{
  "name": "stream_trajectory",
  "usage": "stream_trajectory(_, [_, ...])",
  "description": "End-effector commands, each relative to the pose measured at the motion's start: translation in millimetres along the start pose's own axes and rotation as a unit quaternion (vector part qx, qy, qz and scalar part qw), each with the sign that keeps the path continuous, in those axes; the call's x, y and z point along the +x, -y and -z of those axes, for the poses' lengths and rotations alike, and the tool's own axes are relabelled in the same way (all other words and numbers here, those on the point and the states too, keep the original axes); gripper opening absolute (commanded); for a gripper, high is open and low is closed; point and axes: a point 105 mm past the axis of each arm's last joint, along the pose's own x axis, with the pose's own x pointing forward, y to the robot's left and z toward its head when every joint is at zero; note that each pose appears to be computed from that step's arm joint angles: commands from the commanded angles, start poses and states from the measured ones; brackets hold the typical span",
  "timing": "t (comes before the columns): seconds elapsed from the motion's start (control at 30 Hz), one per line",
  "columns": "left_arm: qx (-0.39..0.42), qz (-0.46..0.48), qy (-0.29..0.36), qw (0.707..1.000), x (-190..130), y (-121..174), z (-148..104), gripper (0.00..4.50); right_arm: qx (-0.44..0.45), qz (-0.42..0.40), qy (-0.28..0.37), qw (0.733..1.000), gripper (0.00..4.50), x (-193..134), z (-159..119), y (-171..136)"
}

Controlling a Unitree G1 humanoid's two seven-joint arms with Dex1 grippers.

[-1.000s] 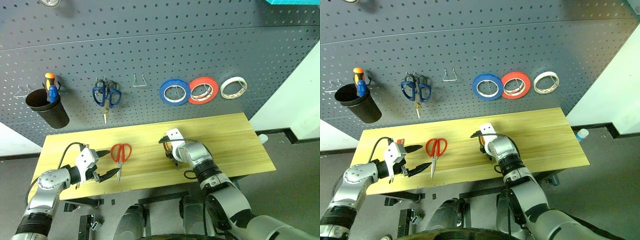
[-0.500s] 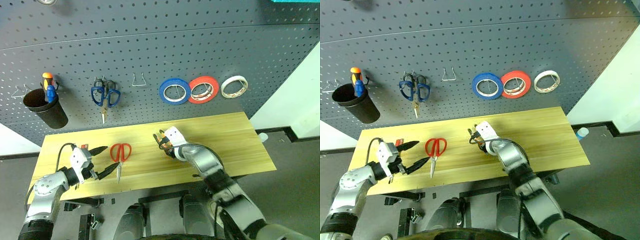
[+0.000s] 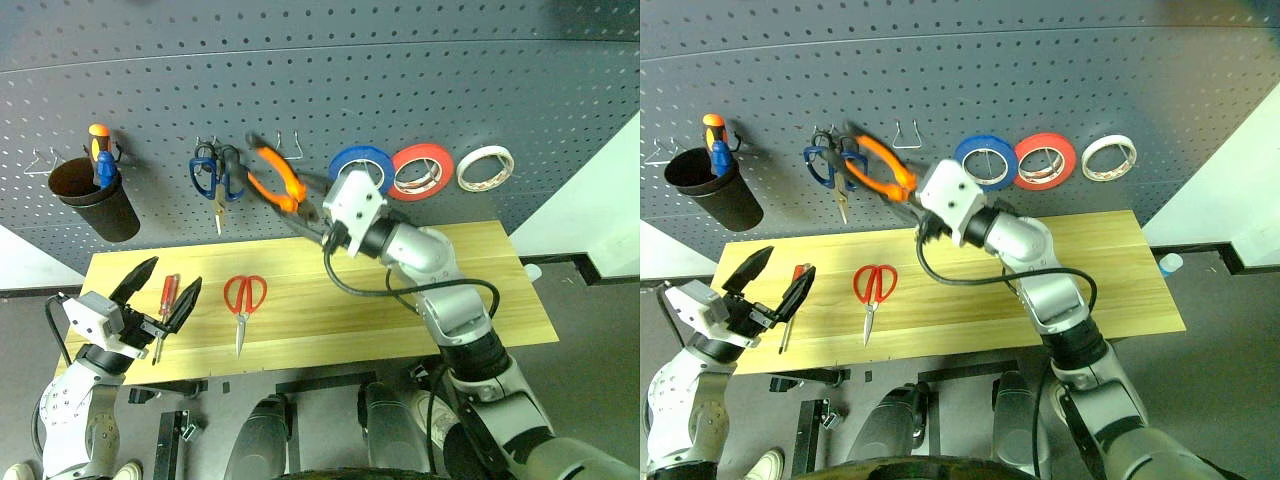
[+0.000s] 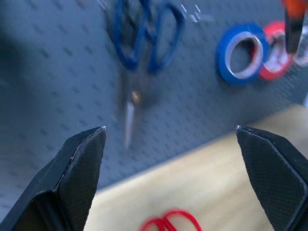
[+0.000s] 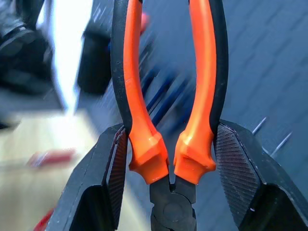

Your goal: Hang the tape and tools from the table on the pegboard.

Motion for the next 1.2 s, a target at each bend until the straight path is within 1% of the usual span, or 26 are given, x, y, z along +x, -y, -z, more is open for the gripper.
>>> stream_trajectory(0.03, [0.028,-0.014,0.032,0.999,5,-1,-19,4.50,-0.009,0.066,0.057,0.996,2.32,14,-20,32])
stream_trajectory(0.1, [0.029,-0.014,0.036,0.999,4,3,-25,4.50,-0.002,0.079,0.073,0.994,2.32,21,-25,42])
stream_trajectory(0.2, [0.031,-0.014,0.037,0.999,2,9,-30,4.50,0.000,0.083,0.096,0.992,2.32,25,-33,49])
stream_trajectory(0.4, [0.022,-0.011,0.022,0.999,-4,19,-30,4.50,-0.001,0.095,0.129,0.987,2.32,41,-45,59])
stream_trajectory(0.53, [0.016,-0.008,0.016,1.000,-6,23,-29,4.50,0.001,0.099,0.140,0.985,2.32,46,-48,61])
stream_trajectory(0.7, [0.011,-0.006,0.012,1.000,-3,23,-27,4.50,0.005,0.089,0.155,0.984,2.32,51,-55,55])
stream_trajectory(0.93, [0.005,-0.002,0.016,1.000,4,26,-23,4.50,-0.001,0.088,0.142,0.986,2.32,61,-41,47])
stream_trajectory(1.2, [0.002,-0.003,0.015,1.000,3,26,-21,4.50,-0.009,0.084,0.128,0.988,2.32,70,-31,43])
